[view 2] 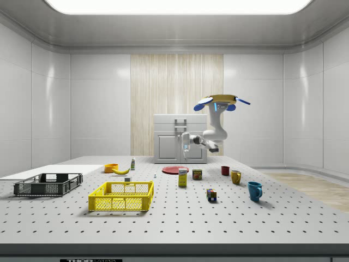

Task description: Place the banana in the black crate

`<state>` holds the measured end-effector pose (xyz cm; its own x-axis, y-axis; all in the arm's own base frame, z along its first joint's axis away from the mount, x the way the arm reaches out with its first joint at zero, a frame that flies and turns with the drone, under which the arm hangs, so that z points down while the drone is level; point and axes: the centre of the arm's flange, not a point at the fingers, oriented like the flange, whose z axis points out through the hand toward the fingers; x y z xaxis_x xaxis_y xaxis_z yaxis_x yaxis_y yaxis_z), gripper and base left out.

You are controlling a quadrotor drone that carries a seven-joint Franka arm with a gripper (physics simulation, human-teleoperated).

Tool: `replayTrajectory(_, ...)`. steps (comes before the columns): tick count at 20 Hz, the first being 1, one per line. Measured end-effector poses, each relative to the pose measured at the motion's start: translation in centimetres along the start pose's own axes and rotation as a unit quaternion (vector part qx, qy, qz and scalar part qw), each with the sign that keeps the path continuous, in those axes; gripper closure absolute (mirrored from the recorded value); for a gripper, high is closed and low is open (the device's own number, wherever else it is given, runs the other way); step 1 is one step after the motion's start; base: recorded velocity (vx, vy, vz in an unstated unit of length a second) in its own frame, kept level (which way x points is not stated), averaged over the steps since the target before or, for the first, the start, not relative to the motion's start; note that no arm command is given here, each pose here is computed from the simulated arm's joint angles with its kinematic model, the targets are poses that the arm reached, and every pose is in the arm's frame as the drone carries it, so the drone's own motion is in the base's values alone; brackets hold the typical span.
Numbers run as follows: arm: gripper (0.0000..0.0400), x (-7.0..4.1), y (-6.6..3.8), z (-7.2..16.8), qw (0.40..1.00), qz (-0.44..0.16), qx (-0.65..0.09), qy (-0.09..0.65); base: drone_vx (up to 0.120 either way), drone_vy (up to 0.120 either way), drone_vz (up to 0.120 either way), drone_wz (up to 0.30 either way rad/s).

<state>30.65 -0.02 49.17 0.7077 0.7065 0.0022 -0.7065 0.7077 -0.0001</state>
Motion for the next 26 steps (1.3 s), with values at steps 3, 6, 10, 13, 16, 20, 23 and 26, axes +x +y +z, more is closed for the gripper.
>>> replayTrajectory(3,0.0,0.0,0.0,0.0,1.0,0.0,0.0,0.0,0.12,0.013,0.0,0.0)
replayTrajectory(6,0.0,0.0,0.0,0.0,1.0,0.0,0.0,0.0,0.12,-0.053,-0.027,0.0)
replayTrajectory(10,0.0,0.0,0.0,0.0,1.0,0.0,0.0,0.0,0.12,0.0,-0.12,0.0)
replayTrajectory(13,0.0,0.0,0.0,0.0,1.0,0.0,0.0,0.0,0.12,0.0,-0.067,0.0)
replayTrajectory(16,0.0,0.0,0.0,0.0,1.0,0.0,0.0,0.0,0.12,0.0,0.0,0.0)
replayTrajectory(20,0.0,0.0,0.0,0.0,1.0,0.0,0.0,0.0,0.12,0.0,0.0,0.0)
replayTrajectory(23,0.0,0.0,0.0,0.0,1.0,0.0,0.0,0.0,0.12,0.0,0.0,0.0)
replayTrajectory(26,0.0,0.0,0.0,0.0,1.0,0.0,0.0,0.0,0.12,0.0,0.0,0.0)
